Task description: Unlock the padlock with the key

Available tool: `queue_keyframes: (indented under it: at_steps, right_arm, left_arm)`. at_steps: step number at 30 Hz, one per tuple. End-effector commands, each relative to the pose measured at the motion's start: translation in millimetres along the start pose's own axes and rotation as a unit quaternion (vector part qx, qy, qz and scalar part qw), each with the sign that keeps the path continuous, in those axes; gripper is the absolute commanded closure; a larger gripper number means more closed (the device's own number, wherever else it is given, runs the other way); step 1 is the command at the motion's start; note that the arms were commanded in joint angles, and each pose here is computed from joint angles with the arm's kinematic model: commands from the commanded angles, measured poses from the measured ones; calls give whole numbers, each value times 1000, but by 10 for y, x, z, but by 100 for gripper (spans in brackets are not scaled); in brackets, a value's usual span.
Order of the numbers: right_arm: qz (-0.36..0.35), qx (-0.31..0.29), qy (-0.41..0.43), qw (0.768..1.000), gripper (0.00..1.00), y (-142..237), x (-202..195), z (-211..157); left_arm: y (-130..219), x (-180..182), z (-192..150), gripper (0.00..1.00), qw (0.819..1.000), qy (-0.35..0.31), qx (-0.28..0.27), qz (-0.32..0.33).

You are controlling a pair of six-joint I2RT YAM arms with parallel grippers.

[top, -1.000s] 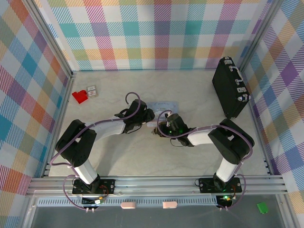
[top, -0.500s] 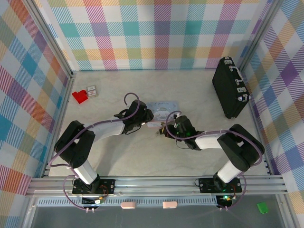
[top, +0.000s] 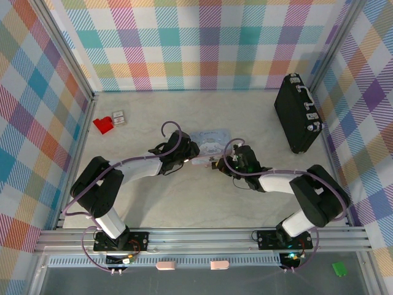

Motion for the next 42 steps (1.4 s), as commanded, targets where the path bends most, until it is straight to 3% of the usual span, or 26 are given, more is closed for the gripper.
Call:
queue_keyframes:
  at_steps: [1, 6, 13, 15, 20, 23, 26, 28, 30, 36, 42]
  right_arm:
    - [-19, -3, 31, 999, 92, 154, 7, 3]
    - [-53, 34, 63, 996, 91, 330, -70, -110]
    - [-67, 84, 70, 992, 90, 487, -198, -289]
    - [-70, 85, 74, 991, 87, 532, -209, -302]
    - [-106, 49, 121, 986, 65, 719, -190, -210]
    - [-139, -11, 181, 974, 53, 888, -113, -34]
    - [-170, -102, 250, 948, 39, 1100, 13, 210]
    - [-185, -179, 303, 918, 30, 1231, 96, 387]
    - [-202, -244, 357, 878, 24, 1305, 118, 537]
    - [-286, -326, 292, 852, 15, 1296, -396, 1055]
    - [-244, -341, 312, 852, 12, 1014, -627, 1285]
  left_arm:
    - [90, -7, -102, 47, 999, -35, 29, -1]
    - [444, -2, 9, 39, 996, -87, -7, -16]
    - [907, 409, -34, 37, 991, -121, -58, 12]
    - [1019, 522, -62, 36, 989, -129, -71, 24]
    - [1329, 826, 10, 31, 973, -158, -124, 117]
    - [1562, 1020, 150, 27, 941, -174, -187, 222]
    - [1720, 1140, 316, 16, 892, -191, -260, 317]
    - [1710, 1200, 423, 14, 858, -216, -294, 362]
    - [1569, 1240, 510, 12, 840, -254, -313, 363]
    - [1069, 1624, 718, 9, 870, -255, -273, 323]
    - [731, 1815, 661, 6, 882, -267, -290, 258]
Point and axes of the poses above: each hand's point on the last joint's axis, 136 mm out from that joint toward the fingers, its own y axis back along the fingers, its own x axis along the line the jaws close on, z = x × y, the point moved 7 cm from there along y, back along the fingers, and after that the axes turned 9 degrees about -y, right-handed, at the moved point
